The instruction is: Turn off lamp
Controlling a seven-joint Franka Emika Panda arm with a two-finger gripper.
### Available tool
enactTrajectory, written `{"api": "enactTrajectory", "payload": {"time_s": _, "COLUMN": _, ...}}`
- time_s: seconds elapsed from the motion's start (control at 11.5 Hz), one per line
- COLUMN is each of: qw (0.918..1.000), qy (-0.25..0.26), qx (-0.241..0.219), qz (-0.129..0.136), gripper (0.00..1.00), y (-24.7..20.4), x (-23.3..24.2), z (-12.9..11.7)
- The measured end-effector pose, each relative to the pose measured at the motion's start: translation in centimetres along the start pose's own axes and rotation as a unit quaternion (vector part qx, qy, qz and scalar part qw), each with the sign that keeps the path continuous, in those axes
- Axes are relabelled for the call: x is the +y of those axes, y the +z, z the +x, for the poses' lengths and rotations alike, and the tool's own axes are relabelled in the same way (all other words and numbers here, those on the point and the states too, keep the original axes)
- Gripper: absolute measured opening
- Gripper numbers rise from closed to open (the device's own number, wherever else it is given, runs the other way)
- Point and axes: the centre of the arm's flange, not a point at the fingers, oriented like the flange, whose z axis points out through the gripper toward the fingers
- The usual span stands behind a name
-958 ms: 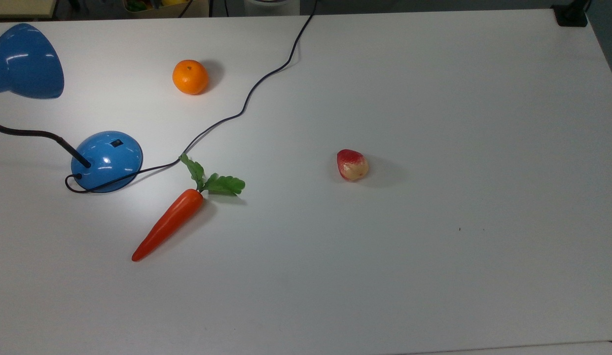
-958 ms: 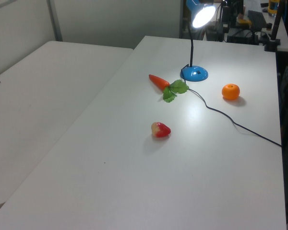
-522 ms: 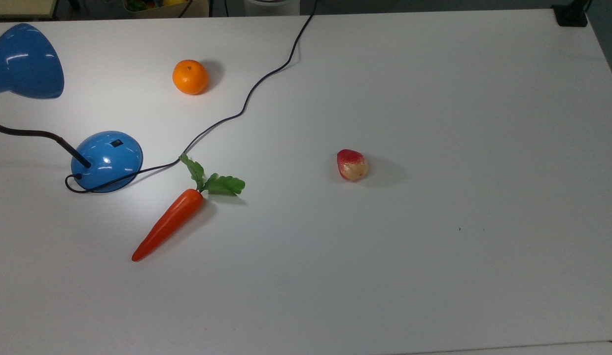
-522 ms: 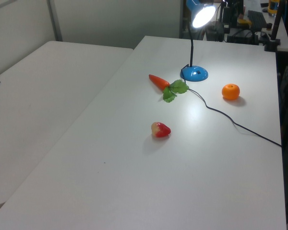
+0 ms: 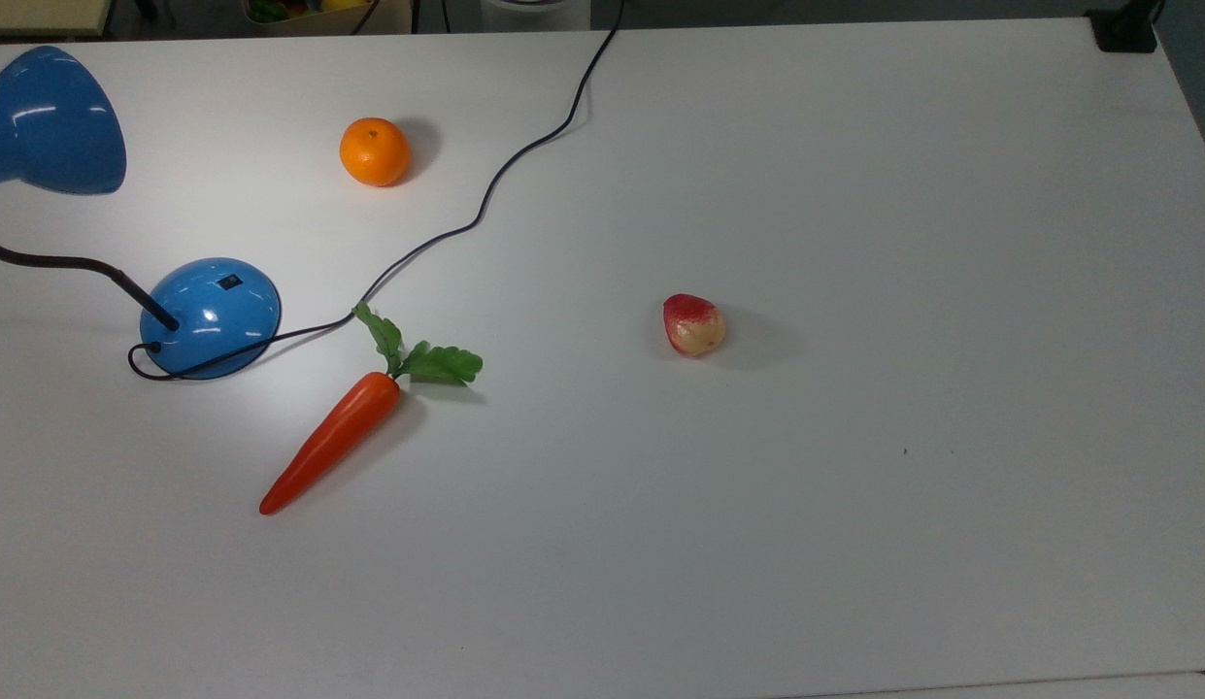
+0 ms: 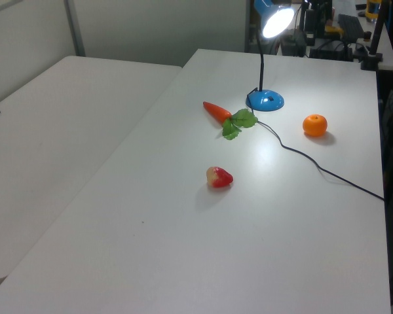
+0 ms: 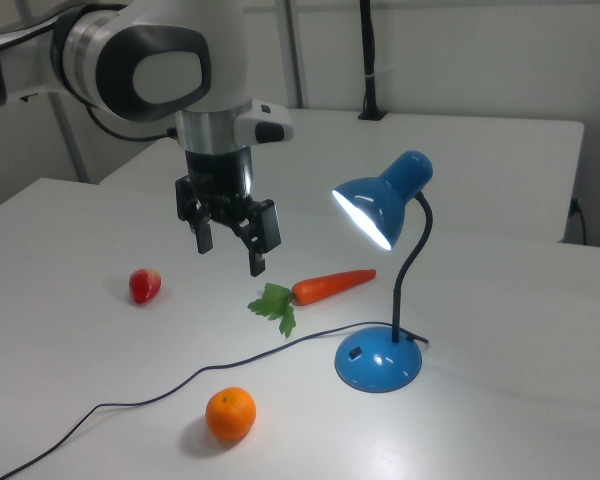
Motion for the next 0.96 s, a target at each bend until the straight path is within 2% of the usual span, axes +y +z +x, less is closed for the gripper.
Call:
{"api": "enactTrajectory", "payload": {"time_s": 0.7, "qw": 1.0000, "qy": 0.001, "qx": -0.007, "qz": 0.001, "gripper": 1.00, "y": 0.05, "x": 0.04, "z": -0.19}}
{"api": "enactTrajectory", "payload": {"time_s": 0.87, "qw": 1.0000, "qy": 0.001, "qx": -0.008, "qz": 0.002, "gripper": 0.97, "y": 0.07, "x": 0.04, "z": -0.20}}
{"api": "enactTrajectory", "payload": {"time_s": 0.96, "qw": 1.0000, "qy": 0.000, "qx": -0.008, "qz": 0.002, "gripper": 0.89, "y": 0.06, "x": 0.04, "z": -0.21}}
